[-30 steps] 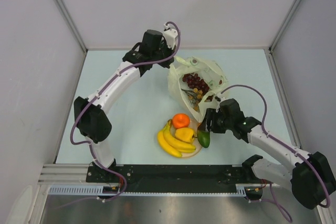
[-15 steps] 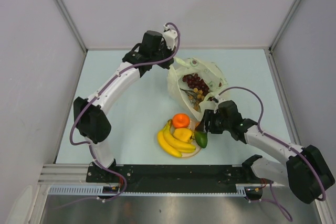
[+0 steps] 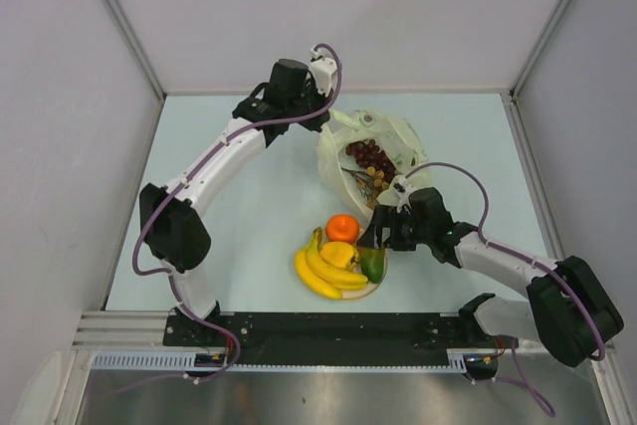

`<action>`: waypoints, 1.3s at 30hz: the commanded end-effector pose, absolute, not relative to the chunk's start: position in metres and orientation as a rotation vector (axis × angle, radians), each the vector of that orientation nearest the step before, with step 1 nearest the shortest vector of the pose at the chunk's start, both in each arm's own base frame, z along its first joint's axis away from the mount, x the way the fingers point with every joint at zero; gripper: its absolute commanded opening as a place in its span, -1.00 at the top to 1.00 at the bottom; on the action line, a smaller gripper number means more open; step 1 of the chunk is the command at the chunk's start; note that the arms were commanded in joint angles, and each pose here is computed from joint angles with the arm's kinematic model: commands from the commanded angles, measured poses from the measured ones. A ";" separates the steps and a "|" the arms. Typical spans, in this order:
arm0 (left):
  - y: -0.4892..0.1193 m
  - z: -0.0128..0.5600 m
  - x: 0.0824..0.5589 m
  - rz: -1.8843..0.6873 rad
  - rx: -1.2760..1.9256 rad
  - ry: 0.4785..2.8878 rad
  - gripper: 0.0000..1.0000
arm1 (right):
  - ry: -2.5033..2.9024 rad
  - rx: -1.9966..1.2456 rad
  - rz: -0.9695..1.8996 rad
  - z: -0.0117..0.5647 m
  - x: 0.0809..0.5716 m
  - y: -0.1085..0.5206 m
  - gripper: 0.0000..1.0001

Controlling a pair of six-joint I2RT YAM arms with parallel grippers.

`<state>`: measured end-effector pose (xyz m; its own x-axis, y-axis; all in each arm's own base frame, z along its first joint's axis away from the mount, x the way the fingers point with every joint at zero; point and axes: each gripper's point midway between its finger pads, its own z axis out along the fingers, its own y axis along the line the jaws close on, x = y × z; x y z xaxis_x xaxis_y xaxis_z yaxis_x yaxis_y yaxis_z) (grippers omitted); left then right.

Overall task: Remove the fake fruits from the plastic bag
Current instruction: Place the fake fruit on the plate, then take out the fake fruit from the plastic bag.

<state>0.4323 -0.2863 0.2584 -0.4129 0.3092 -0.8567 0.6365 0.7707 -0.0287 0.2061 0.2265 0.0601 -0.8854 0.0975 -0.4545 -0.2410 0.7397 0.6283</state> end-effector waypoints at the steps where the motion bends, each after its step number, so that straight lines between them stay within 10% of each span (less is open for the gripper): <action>1: -0.288 0.285 0.425 -0.476 0.697 1.954 0.99 | 2.406 -0.140 1.029 0.083 0.217 0.225 -1.00; 13: -0.287 0.306 0.407 -0.546 0.684 1.921 0.99 | 1.965 -0.836 0.858 0.221 0.199 0.207 -0.99; 21: -0.288 0.319 0.390 -0.626 0.656 1.906 0.99 | 1.823 -0.569 0.618 0.293 0.302 0.213 -0.99; 31: -0.284 0.320 0.379 -0.704 0.590 1.943 0.99 | 1.798 -0.743 0.424 0.229 0.383 0.235 0.07; 39: -0.285 0.320 0.379 -0.701 0.598 1.921 0.99 | 1.883 -0.927 0.383 0.162 0.389 0.248 0.06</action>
